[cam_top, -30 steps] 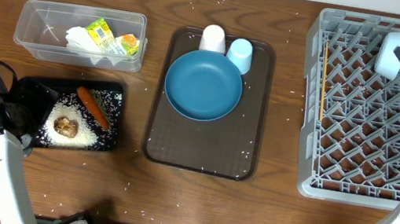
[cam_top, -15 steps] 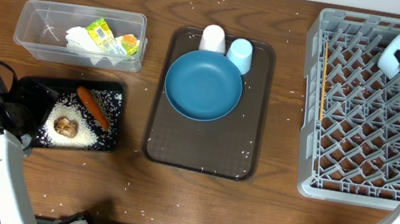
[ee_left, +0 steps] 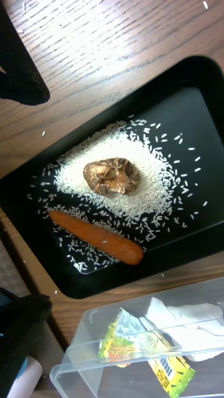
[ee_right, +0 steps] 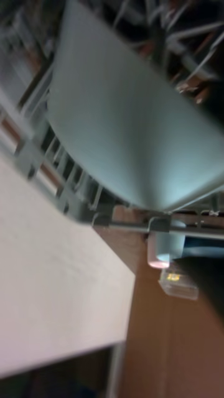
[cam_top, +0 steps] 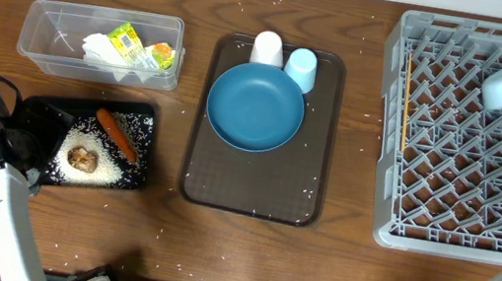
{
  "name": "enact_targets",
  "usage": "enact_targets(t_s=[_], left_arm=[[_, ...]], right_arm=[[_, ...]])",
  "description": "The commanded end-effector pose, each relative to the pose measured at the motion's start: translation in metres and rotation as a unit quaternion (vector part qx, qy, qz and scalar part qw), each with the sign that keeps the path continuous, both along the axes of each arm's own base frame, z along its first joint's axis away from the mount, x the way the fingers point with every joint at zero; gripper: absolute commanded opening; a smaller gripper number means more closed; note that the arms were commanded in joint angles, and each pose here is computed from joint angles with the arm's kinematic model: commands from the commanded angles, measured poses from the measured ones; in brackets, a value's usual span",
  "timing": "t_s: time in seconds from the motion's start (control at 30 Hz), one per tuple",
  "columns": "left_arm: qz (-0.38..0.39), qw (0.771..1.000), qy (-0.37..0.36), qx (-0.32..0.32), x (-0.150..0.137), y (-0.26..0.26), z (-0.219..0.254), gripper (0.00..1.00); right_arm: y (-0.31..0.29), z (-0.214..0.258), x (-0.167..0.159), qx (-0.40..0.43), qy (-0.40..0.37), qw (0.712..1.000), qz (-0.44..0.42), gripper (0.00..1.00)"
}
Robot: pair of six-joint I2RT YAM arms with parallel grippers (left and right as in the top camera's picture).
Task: Sort waste into correct bins and load items into the dishwasher rack
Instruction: 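Lower the bowl into the rack's upper right and open the gripper, then move the right gripper to the blue plate and grasp its rim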
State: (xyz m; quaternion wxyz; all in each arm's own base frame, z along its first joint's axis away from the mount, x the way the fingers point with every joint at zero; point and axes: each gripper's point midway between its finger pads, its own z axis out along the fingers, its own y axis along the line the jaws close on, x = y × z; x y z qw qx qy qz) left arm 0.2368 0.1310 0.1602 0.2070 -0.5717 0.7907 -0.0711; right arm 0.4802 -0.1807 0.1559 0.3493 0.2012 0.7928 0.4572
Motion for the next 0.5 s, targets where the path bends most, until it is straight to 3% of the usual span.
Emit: enact_targets(t_s=[0.0, 0.23, 0.47], left_arm=[[0.007, 1.000, 0.005, 0.003, -0.003, 0.002, -0.001, 0.98], [0.007, 1.000, 0.005, 0.003, -0.003, 0.002, -0.001, 0.98], [0.007, 1.000, 0.005, 0.003, -0.003, 0.002, -0.001, 0.98]], right_arm=[[-0.011, 0.031, -0.007, -0.055, 0.002, 0.998, -0.034, 0.64], [-0.019, 0.074, -0.032, -0.150, 0.040, 0.983, -0.099, 0.89], [0.005, 0.161, -0.054, -0.192, -0.022, 0.972, -0.134, 0.93]])
